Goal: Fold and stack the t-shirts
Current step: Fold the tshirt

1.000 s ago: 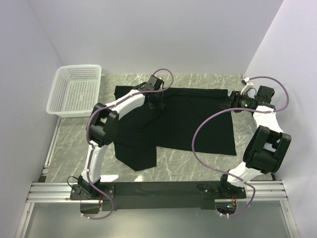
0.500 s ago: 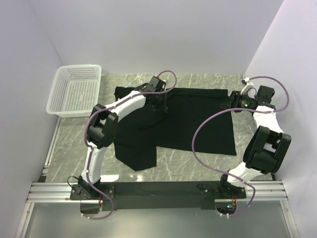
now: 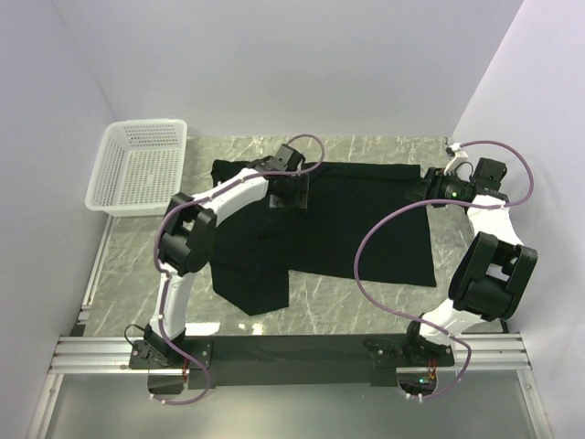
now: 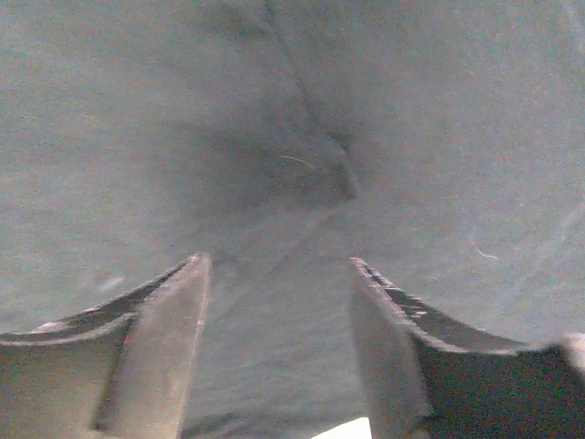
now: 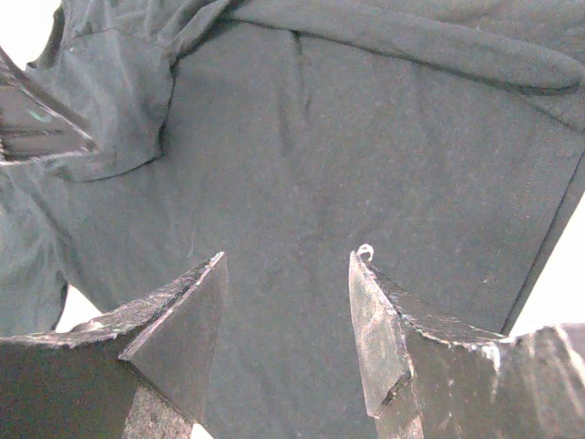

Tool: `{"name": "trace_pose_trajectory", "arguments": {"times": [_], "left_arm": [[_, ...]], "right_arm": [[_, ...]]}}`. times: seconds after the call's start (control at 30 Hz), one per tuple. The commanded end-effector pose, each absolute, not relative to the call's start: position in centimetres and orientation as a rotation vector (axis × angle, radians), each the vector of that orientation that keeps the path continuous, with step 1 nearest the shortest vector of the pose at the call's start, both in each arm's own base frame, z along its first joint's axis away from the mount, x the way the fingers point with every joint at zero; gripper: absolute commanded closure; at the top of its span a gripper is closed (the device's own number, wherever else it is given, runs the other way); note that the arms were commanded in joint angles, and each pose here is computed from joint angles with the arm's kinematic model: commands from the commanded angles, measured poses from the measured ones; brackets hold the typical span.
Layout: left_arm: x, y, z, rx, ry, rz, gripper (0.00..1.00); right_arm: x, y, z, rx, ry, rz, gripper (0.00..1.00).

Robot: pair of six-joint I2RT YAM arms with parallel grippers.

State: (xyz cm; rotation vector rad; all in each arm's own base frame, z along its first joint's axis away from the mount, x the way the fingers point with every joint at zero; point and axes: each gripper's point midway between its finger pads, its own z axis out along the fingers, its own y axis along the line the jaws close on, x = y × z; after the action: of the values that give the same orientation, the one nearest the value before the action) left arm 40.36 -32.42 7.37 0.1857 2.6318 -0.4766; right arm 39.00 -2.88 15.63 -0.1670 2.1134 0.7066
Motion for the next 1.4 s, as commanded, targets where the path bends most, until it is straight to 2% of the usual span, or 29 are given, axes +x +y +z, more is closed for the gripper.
{"name": "trace_pose_trajectory", "arguments": {"times": [0.0,0.07,0.13,0.17,0.2,0.47,0.57,0.7,0.83,1.07,1.23,1.37], "left_arm": [[43.3,-29.5,15.0,0.123,2.415,-0.389,0.31],[44.1,-27.5,16.6,0.028,2.364,-0.418,0.26],[46.3,-23.3,16.7,-0.127,2.351,-0.46,0.26],[47.1,-22.0,16.7,-0.188,2.329,-0.498,0.18],[48.2,-19.7,16.7,-0.241,2.32,-0.527,0.17],[54.1,-11.9,14.9,-0.499,2.274,-0.497,0.18],[55.8,-9.6,14.1,-0.59,2.245,-0.507,0.23],[57.0,-8.1,13.5,-0.639,2.229,-0.529,0.25],[57.2,-7.5,13.7,-0.636,2.222,-0.53,0.25],[55.7,-7.1,13.8,-0.634,2.225,-0.55,0.24],[54.9,-7.1,13.6,-0.63,2.239,-0.556,0.25],[54.7,-7.1,13.3,-0.632,2.246,-0.559,0.25]], "right_arm": [[39.1,-3.0,17.1,-0.213,2.08,0.661,0.38],[39.8,-3.5,17.3,-0.211,2.081,0.63,0.38],[40.8,-4.4,16.9,-0.187,2.1,0.586,0.38],[41.6,-4.8,17.6,-0.187,2.093,0.565,0.38],[42.2,-5.4,16.7,-0.165,2.119,0.559,0.38],[48.8,-10.0,15.5,0.065,2.21,0.388,0.39],[50.9,-10.6,14.4,0.079,2.253,0.368,0.39],[53.0,-11.2,11.0,0.03,2.339,0.351,0.39],[54.7,-12.5,10.5,-0.07,2.365,0.26,0.39],[54.0,-11.2,7.4,-0.387,2.458,0.206,0.39],[54.5,-11.0,6.9,-0.456,2.461,0.183,0.41],[54.5,-10.7,6.2,-0.491,2.474,0.165,0.47]]}}
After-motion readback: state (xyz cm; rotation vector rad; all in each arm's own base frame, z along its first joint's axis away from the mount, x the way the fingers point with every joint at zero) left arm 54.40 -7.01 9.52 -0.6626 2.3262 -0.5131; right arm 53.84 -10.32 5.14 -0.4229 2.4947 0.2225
